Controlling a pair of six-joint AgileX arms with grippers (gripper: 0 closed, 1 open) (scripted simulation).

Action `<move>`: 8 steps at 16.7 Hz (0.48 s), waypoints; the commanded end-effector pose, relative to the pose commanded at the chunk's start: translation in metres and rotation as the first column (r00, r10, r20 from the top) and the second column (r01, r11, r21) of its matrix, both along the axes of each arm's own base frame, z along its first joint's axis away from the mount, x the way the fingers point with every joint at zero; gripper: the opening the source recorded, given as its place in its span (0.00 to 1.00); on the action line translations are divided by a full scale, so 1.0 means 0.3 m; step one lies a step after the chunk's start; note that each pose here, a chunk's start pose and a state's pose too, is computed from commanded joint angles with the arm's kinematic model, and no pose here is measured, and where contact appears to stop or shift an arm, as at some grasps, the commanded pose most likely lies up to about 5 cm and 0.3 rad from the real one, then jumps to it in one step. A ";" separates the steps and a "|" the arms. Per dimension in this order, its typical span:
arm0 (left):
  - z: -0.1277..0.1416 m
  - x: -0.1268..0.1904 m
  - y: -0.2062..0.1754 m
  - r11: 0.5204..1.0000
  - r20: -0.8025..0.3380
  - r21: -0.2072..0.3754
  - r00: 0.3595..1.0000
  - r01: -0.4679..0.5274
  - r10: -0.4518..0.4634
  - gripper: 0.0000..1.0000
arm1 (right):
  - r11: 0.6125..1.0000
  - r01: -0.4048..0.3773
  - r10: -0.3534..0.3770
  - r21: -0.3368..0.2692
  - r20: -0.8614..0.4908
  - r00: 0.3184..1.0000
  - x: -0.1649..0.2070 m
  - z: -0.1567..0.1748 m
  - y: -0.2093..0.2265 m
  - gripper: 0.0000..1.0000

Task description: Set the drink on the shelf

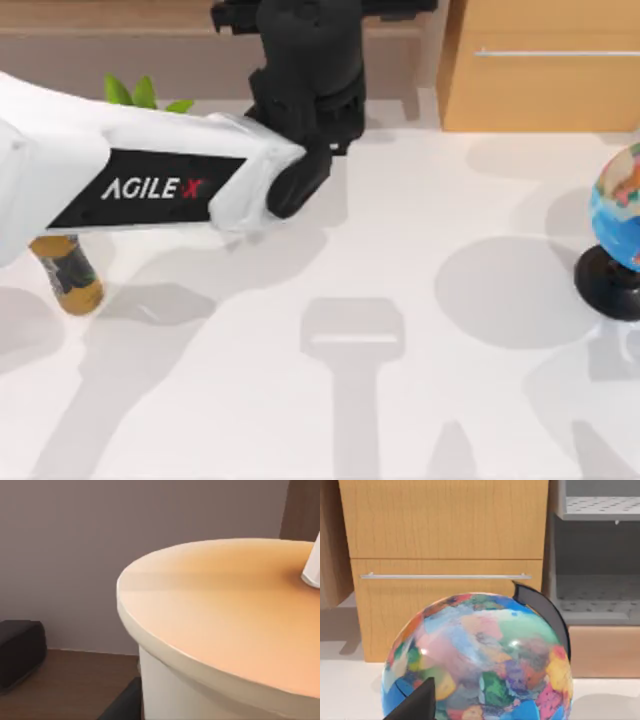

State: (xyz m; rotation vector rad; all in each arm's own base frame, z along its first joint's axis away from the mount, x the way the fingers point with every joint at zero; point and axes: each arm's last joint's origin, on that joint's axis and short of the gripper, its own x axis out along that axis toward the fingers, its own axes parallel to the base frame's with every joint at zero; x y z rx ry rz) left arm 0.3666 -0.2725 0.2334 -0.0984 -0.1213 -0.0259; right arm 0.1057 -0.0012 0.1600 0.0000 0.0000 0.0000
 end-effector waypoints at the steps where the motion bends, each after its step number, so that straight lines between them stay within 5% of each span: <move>1: 0.025 0.020 0.044 1.000 -0.008 0.011 1.000 -0.007 0.007 0.00 | 1.000 0.000 0.000 0.000 0.000 1.000 0.000 0.000 0.000 1.00; 8: 0.113 0.126 0.331 0.995 -0.110 0.088 0.993 -0.036 0.046 0.00 | 1.000 0.000 0.000 0.000 0.000 1.000 0.000 0.000 0.000 1.00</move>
